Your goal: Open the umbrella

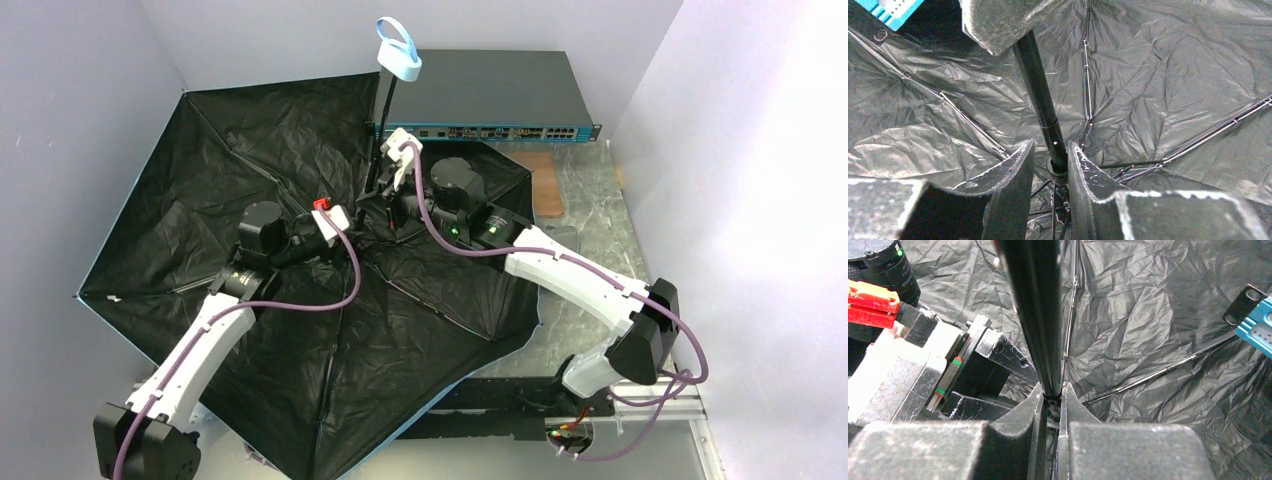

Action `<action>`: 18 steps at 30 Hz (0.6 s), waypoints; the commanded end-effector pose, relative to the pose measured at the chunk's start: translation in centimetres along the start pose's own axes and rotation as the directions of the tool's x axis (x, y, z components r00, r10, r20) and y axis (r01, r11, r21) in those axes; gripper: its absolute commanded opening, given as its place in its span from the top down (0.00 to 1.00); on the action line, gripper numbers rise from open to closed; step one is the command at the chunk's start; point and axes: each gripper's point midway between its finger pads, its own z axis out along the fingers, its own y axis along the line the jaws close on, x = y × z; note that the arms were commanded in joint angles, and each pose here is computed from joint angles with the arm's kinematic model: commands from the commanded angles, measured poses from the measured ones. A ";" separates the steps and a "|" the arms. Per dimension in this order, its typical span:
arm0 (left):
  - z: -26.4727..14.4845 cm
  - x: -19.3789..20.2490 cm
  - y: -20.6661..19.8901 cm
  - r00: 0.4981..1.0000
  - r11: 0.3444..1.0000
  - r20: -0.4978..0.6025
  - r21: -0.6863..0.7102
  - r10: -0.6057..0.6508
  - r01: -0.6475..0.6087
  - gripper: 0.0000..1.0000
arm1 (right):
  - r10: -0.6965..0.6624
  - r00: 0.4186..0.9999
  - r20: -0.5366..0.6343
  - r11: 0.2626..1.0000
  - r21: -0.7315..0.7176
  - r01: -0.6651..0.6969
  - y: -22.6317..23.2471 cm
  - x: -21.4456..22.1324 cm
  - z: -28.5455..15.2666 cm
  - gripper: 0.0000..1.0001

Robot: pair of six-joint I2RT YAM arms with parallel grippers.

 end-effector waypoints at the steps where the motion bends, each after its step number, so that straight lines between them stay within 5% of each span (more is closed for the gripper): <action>1: -4.6 11.2 0.2 0.891 0.982 -0.421 -0.153 -0.170 0.114 0.64 | -0.027 0.846 0.533 0.992 -0.088 0.087 3.9 -18.5 -8.7 1.00; 8: -4.1 1.8 1.9 0.984 0.992 -0.174 -0.122 -0.045 0.023 0.54 | 0.005 0.887 0.461 0.991 -0.120 0.057 4.0 -14.9 -6.8 1.00; 18: -3.1 -5.6 2.5 0.998 0.991 -0.014 -0.120 0.065 -0.066 0.51 | 0.030 0.920 0.392 0.985 -0.167 0.039 4.9 -11.8 -5.4 1.00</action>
